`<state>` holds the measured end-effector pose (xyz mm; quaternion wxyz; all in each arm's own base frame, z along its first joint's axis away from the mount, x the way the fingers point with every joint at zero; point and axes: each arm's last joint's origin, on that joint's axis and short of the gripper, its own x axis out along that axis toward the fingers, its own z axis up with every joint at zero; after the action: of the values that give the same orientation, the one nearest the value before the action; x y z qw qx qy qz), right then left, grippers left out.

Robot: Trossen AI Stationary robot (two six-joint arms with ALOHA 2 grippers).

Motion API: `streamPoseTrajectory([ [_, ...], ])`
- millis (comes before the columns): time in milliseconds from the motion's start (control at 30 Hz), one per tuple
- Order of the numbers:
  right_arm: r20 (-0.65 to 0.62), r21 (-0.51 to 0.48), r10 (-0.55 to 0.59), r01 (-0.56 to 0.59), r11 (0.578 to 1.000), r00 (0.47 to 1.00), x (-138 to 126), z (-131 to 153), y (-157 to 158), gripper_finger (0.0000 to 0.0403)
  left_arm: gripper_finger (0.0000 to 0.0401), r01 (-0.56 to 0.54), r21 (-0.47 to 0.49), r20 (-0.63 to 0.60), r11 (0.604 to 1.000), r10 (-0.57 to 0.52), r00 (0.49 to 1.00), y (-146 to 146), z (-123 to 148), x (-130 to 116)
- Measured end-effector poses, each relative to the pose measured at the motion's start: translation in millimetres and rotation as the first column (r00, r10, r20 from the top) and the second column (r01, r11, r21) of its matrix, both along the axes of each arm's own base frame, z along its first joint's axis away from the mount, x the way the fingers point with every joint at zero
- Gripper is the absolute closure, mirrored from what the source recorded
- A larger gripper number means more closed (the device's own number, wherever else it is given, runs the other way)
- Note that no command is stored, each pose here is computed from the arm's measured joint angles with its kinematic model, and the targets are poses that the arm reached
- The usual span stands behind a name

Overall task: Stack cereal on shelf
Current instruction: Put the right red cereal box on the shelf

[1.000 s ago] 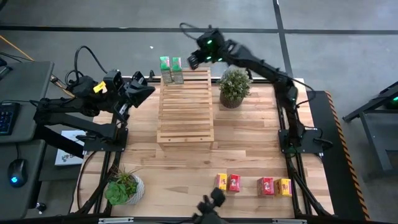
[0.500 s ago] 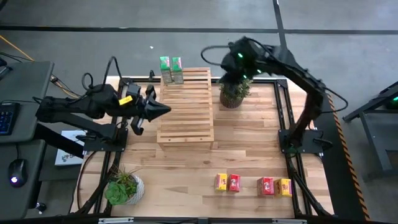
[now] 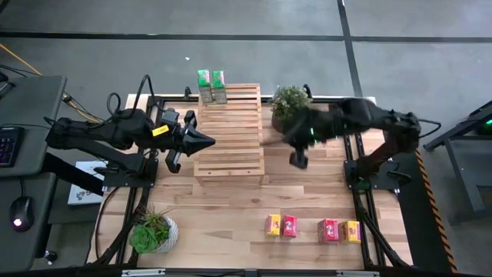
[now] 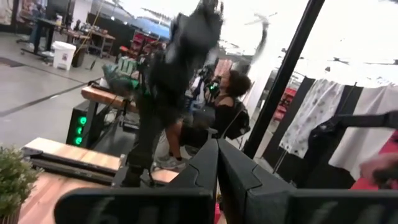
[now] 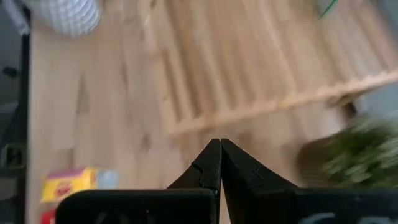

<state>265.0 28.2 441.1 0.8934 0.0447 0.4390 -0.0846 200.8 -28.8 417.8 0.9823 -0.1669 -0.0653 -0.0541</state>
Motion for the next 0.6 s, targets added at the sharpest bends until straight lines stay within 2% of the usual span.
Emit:
streamPoseTrajectory([
  [133,0.015,0.143,-0.074,0.071,0.987,0.997,-36.2,-47.3,20.2,0.0403,0.0401,0.006,-0.003,0.026,1.0,-0.006,1.0,-1.2,2.7,-0.8],
  [200,0.061,0.297,-0.129,0.105,0.949,0.99,-55.2,-62.9,29.2,0.0403,0.0401,0.003,-0.005,0.031,1.0,-0.003,1.0,-1.1,3.1,-0.8],
  [233,0.082,0.386,-0.147,0.104,0.916,0.986,-64.0,-68.0,33.9,0.0403,0.0401,-0.006,-0.007,0.031,1.0,0.007,0.999,-0.8,3.2,-0.9],
  [333,0.096,0.636,-0.188,0.085,0.767,0.977,-83.8,-80.8,49.3,0.0403,0.0401,-0.06,-0.016,0.029,0.998,0.06,0.998,0.9,3.1,-0.8],
  [400,0.1,0.751,-0.211,0.065,0.657,0.972,-90.9,-89.0,58.9,0.0403,0.0401,-0.087,-0.014,0.028,0.996,0.087,0.996,1.7,3.1,-0.8],
  [533,0.093,0.881,-0.253,0.039,0.471,0.963,-93.6,-106.3,74.2,0.0402,0.0401,-0.113,0.024,0.031,0.993,0.112,0.993,3.6,3.1,-0.6],
  [600,-0.012,0.923,-0.306,0.129,0.362,0.952,-92.1,-117.8,77.9,0.04,0.0401,-0.115,0.03,0.032,0.993,0.114,0.993,3.8,3.1,-0.5],
])
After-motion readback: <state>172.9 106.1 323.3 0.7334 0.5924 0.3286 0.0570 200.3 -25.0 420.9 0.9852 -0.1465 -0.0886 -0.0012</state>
